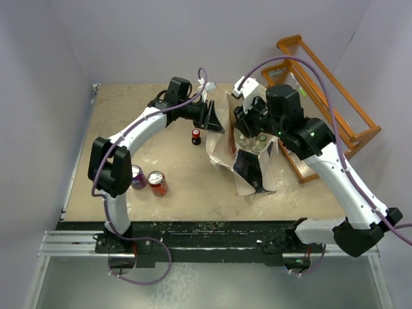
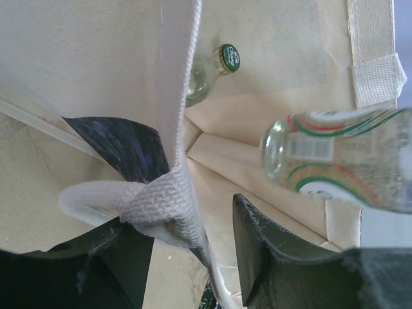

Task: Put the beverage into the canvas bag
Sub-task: Place the drink in the canvas bag.

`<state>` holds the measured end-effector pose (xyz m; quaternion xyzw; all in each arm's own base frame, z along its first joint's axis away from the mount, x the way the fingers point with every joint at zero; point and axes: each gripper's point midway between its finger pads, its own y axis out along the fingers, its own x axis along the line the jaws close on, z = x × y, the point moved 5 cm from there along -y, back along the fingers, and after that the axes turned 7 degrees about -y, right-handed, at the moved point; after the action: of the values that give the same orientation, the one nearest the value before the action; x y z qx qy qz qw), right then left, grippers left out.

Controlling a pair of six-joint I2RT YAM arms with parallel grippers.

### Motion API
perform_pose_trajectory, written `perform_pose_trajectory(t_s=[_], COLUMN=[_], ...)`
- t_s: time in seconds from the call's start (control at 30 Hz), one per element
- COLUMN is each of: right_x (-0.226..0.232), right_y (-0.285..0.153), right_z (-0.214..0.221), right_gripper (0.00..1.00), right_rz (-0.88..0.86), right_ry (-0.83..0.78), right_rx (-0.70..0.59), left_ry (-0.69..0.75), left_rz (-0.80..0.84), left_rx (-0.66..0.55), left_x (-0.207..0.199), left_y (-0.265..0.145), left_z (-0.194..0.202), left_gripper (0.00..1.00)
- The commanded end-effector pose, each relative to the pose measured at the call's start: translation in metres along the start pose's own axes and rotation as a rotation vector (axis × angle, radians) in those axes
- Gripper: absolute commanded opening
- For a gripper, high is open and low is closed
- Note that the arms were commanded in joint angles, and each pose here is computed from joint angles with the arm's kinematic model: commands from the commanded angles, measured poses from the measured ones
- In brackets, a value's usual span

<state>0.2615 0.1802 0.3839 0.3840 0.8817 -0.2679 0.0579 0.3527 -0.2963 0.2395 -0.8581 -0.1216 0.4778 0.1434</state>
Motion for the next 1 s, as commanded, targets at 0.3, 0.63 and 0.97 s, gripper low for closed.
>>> perform_pose_trajectory(t_s=[0.3,0.63,0.97], right_x=[0.036,0.044,0.042], right_y=[-0.05,-0.061,-0.057], right_z=[0.014,0.064,0.086], right_gripper=[0.0,0.0,0.0], right_rz=[-0.181,-0.193,-0.124], right_ry=[0.005,-0.096,-0.089], right_rx=[-0.083,0.056,0.105], left_ry=[0.158,0.204,0.209], left_rz=[0.012,0.025,-0.063], left_rx=[-0.07,-0.103,-0.114], left_x=[-0.043,-0.068,-0.075], left_y=[-0.012,-0.013,-0.025], left_z=[-0.023,-0.034,-0.039], left_gripper=[0.21,0.0,0.0])
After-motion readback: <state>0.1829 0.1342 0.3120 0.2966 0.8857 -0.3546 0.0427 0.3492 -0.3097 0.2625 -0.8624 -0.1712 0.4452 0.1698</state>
